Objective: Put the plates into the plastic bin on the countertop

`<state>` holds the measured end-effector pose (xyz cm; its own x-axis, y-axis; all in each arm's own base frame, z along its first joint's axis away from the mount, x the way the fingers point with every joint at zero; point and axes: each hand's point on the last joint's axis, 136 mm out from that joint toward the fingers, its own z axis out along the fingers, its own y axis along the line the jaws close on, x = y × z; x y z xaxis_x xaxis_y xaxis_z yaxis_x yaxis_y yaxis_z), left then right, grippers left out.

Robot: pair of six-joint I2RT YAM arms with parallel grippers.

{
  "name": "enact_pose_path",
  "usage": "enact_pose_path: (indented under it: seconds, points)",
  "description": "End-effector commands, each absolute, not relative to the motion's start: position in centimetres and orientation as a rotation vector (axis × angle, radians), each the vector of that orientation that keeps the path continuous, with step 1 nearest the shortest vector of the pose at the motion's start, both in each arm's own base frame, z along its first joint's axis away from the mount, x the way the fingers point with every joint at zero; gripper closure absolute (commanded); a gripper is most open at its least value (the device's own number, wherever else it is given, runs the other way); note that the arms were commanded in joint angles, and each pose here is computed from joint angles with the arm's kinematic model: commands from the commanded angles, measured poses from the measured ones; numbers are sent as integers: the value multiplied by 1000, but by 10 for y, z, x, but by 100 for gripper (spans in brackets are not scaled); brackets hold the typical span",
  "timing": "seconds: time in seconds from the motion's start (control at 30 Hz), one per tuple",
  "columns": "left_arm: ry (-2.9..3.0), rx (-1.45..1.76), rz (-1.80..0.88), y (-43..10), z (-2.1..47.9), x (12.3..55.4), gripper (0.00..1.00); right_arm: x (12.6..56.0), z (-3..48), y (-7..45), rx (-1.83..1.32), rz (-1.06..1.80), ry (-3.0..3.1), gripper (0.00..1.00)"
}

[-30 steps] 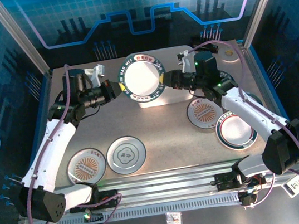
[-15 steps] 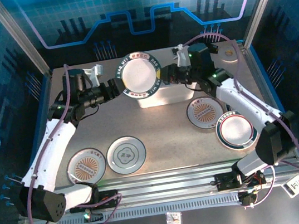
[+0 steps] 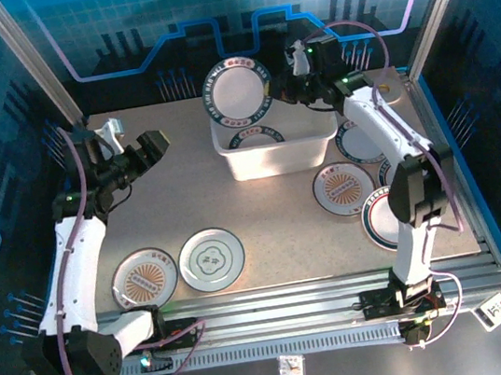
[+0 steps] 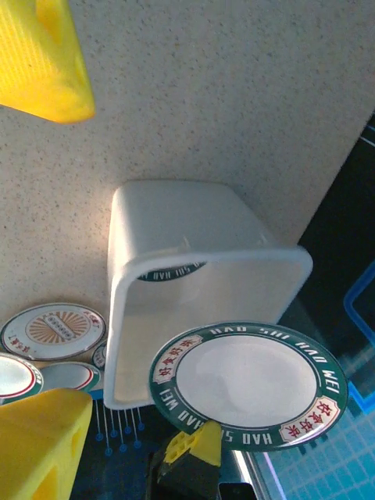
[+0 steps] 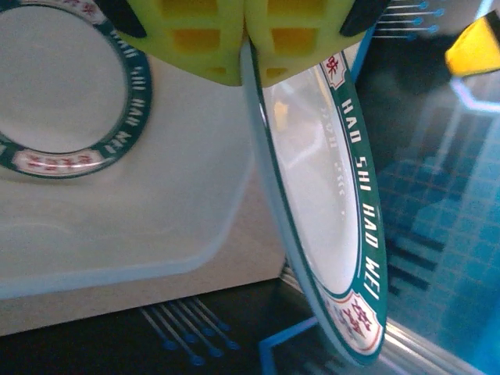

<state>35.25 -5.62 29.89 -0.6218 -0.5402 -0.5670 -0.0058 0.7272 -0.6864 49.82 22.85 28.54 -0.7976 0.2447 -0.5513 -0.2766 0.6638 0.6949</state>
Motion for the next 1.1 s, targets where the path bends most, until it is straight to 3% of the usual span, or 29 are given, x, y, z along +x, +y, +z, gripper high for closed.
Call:
enact_pose_path:
  seconds: [0.0, 1.07]
  points:
    - [2151, -416, -857, -54, 281, 350, 11, 503, 273, 222, -56, 1063, 2307, 100]
    - [2221, -538, -849, -45, 236, 344, 11, 508, 125, 224, 31, 1031, 2644, 99]
